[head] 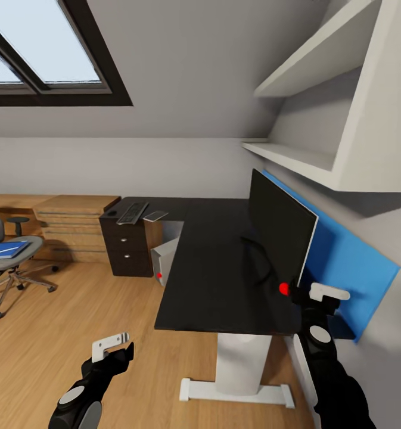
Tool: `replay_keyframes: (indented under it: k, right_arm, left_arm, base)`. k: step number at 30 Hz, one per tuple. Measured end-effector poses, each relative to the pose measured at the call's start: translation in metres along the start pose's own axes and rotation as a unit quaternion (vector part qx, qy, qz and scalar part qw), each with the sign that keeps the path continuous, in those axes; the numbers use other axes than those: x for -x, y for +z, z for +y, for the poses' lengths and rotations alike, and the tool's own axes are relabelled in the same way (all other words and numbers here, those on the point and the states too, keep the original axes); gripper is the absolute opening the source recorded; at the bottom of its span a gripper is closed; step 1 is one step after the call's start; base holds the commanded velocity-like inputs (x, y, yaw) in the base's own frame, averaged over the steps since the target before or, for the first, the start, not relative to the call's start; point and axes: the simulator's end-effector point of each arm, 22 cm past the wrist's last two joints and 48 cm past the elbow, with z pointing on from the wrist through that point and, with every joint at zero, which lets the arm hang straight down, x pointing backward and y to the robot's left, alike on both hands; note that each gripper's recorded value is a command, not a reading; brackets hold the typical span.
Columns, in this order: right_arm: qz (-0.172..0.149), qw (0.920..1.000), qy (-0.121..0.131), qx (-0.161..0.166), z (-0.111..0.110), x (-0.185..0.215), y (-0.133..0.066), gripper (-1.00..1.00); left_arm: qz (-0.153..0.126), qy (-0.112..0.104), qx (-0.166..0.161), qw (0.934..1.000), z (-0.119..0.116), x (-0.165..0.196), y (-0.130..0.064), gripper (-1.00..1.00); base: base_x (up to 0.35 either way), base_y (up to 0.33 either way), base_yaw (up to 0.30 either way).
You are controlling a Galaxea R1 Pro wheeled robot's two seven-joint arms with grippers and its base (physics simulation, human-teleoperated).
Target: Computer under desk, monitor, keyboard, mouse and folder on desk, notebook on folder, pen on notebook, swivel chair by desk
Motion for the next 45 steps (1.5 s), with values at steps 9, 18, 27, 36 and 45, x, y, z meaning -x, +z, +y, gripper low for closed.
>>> replay_keyframes:
  k: [9,18,27,36,45]
  right_arm:
    - [0.000,1.0000,-0.001,0.001,0.000,0.000,0.000,1.00]
    - [0.000,1.0000,0.000,0.003,0.001,0.000,0.000,1.00]
    - [0.020,0.9972,-0.029,0.066,0.063,-0.025,-0.015,1.00]
    - [0.058,0.9909,-0.053,0.110,0.105,-0.066,-0.033,1.00]
    - [0.155,0.9751,-0.082,0.136,0.125,-0.173,-0.062,1.00]
  left_arm:
    - [-0.001,-0.005,0.007,1.0000,0.007,0.002,0.001,1.00]
    - [0.000,-0.006,0.007,1.0000,0.007,0.001,0.001,1.00]
    - [0.069,0.001,0.018,0.9975,0.007,-0.062,0.013,1.00]
    - [0.121,0.009,0.033,0.9921,0.016,-0.112,0.019,1.00]
    - [0.216,0.034,0.070,0.9733,0.050,-0.212,0.015,1.00]
  base:
    - [-0.292,0.205,0.000]
    - [-0.275,0.231,0.000]
    - [-0.269,0.235,0.000]
    - [-0.267,0.235,0.000]
    - [-0.239,0.259,0.000]
